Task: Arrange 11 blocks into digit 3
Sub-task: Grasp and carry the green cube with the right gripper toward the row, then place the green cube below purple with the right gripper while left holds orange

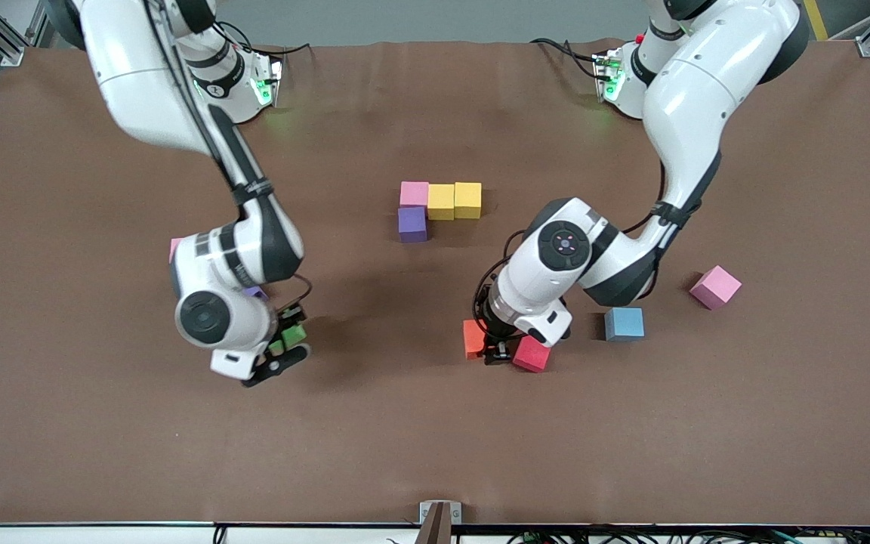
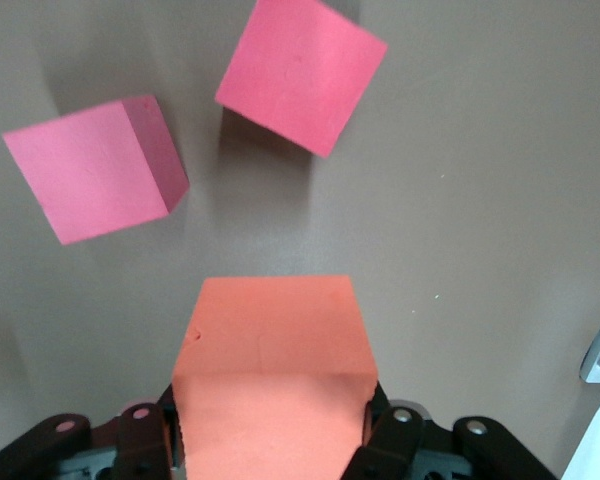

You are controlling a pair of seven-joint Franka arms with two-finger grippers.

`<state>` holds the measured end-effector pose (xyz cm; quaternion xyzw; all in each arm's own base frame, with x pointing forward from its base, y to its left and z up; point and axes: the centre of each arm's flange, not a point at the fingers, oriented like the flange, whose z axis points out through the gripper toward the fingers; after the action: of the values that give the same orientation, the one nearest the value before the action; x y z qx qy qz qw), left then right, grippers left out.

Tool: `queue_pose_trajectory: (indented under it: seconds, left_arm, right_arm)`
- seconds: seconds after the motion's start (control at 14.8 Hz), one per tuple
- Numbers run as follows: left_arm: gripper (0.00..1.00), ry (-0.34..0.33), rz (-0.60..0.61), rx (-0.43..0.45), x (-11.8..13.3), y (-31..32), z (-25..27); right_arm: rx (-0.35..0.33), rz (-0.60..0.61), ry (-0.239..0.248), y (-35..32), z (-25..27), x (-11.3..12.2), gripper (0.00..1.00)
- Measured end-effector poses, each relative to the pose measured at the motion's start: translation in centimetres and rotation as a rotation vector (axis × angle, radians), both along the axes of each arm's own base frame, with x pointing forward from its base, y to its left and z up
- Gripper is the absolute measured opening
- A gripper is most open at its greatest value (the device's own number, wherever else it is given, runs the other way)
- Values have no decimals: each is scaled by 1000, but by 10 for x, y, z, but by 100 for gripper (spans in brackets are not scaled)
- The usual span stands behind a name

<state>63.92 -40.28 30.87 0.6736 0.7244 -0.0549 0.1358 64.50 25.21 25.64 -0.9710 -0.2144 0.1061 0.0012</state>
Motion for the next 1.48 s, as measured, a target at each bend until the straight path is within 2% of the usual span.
queue_pose_trajectory:
  seconds: [0.2, 0.4, 0.54, 0.74, 1.21, 1.48]
  left_arm:
    - [63, 22, -10, 5, 5, 13, 6]
    - [63, 46, -21, 23, 4, 20, 7]
    - [63, 64, -41, 45, 2, 21, 7]
    - [63, 95, -62, 79, -5, 21, 12]
    - [63, 175, -105, 151, -25, 16, 19]
    - [63, 190, -117, 157, -31, 13, 15]
  right_arm:
    - [-17, -106, 30, 69, -19, -49, 60]
    - [-27, -208, 11, 126, -39, -94, 60]
    - [-26, -249, -18, 145, -51, -113, 60]
    - [-26, -314, -50, 158, -57, -126, 60]
    - [-26, -354, -67, 184, -56, -147, 60]
    - [-22, -367, -79, 194, -58, -157, 60]
